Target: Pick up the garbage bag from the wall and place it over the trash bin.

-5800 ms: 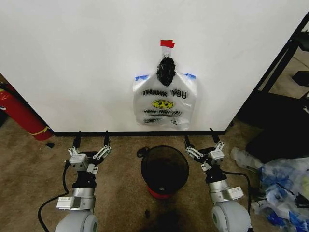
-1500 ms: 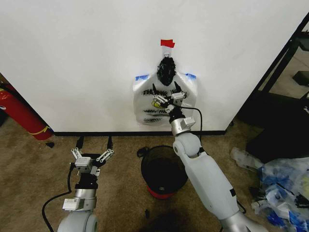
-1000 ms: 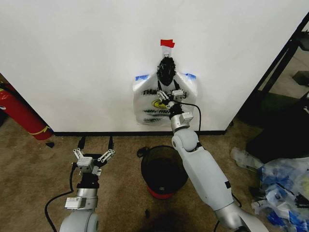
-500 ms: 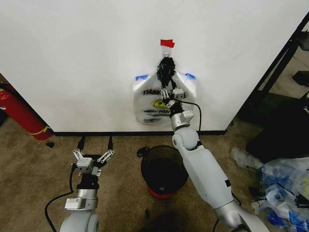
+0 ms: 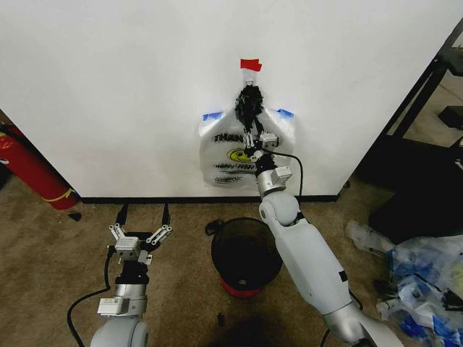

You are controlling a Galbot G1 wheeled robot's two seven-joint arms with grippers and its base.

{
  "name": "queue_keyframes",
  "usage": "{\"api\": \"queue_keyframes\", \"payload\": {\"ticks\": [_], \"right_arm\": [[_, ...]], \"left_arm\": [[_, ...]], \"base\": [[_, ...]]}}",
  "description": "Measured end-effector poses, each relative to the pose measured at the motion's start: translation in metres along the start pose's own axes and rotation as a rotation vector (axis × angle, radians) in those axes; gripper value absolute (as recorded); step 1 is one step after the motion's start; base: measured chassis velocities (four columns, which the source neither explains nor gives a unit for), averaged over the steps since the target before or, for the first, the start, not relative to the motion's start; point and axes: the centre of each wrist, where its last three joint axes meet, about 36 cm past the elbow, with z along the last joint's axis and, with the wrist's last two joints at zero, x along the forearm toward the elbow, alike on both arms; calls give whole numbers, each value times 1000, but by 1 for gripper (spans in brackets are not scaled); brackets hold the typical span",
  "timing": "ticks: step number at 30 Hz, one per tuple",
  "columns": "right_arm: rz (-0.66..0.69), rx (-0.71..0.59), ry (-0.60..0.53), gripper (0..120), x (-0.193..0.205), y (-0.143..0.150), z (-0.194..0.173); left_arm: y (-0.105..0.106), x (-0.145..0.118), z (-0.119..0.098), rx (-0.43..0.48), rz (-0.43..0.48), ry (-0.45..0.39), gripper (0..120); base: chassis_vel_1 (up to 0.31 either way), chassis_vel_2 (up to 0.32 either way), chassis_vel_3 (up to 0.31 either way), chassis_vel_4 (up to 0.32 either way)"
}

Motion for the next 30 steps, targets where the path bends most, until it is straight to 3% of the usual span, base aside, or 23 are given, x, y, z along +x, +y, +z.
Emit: {"api": "queue_keyframes", "payload": {"ticks": [10, 18, 30], "right_arm": [[-24, -11, -19, 27, -3, -2, -5], [-20, -11, -20, 0, -5, -4, -4], [-20, -16, 7, 0, 24, -8, 2]], "left_arm": [[-1, 0, 0, -3, 4, 1, 100], [-2, 0, 2, -2, 5, 5, 100], [0, 0, 4, 0, 8, 7, 100]], "base": [[0, 0, 0, 0], [0, 0, 0, 0], [0, 0, 0, 0]]}}
